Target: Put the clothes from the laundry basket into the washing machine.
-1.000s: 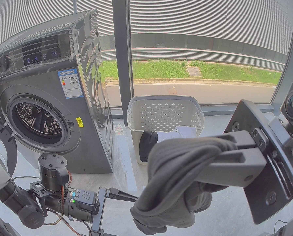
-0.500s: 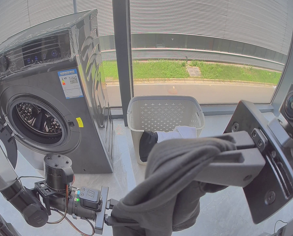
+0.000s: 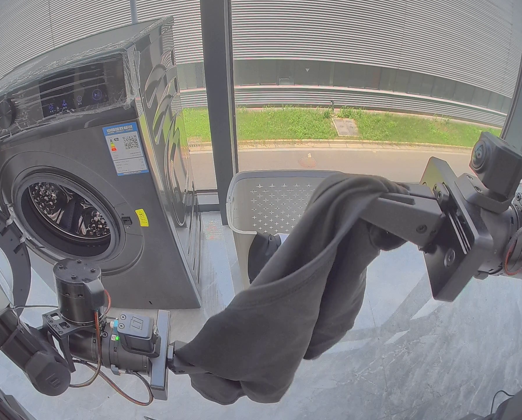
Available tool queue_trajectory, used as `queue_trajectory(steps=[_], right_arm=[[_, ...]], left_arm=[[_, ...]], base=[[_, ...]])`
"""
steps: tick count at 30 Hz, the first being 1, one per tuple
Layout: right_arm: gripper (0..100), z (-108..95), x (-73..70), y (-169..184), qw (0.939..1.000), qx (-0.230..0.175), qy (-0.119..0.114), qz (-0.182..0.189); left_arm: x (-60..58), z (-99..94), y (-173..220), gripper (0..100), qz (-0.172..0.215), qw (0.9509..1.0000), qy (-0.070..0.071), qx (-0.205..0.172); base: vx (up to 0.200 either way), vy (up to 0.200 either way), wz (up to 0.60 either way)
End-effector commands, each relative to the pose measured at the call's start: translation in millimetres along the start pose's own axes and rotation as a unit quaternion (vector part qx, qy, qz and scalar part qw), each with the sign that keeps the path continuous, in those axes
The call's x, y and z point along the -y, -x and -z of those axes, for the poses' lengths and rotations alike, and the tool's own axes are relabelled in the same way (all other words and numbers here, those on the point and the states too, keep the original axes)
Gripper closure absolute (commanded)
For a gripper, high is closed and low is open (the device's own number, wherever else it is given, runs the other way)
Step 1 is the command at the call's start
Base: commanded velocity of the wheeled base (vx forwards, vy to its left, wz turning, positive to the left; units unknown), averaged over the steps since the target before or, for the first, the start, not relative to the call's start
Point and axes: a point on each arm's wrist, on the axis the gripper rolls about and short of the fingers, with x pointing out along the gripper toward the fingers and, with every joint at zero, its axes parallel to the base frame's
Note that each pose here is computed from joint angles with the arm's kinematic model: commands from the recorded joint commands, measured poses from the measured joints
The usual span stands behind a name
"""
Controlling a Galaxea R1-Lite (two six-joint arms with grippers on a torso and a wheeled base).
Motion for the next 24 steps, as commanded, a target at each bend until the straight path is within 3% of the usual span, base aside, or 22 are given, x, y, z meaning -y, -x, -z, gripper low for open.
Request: queue_trajectory(steps=[1, 14, 17, 19, 24], right_arm=[[100, 8, 11.4, 6, 0.9995, -0.014, -0.005, 0.027], [100, 13, 7.0, 6, 0.9995, -0.022, -0.009, 0.019], [100, 25, 18.1, 13, 0.9970, -0.040, -0.018, 0.063], [100, 34, 26.0, 18, 0.9935, -0.055, -0.027, 0.096], [100, 46, 21.5, 24, 0.9917, -0.073, -0.040, 0.097]], left_arm=[[-0.6, -8.6, 9, 100, -0.019, 0.9996, -0.016, 0.011], [-1.0, -12.6, 11, 100, -0.024, 0.9993, -0.024, 0.015], [-1.4, -17.7, 12, 100, -0.027, 0.9989, -0.034, 0.021], [-5.6, -25.2, 14, 100, -0.037, 0.9977, -0.049, 0.029], [-26.6, -60.3, 22, 100, -0.088, 0.9904, -0.085, 0.065]], base=[[0.000, 0.000, 0.00], [0.000, 0.000, 0.00], [0.000, 0.000, 0.00], [0.000, 0.000, 0.00], [0.000, 0.000, 0.00]])
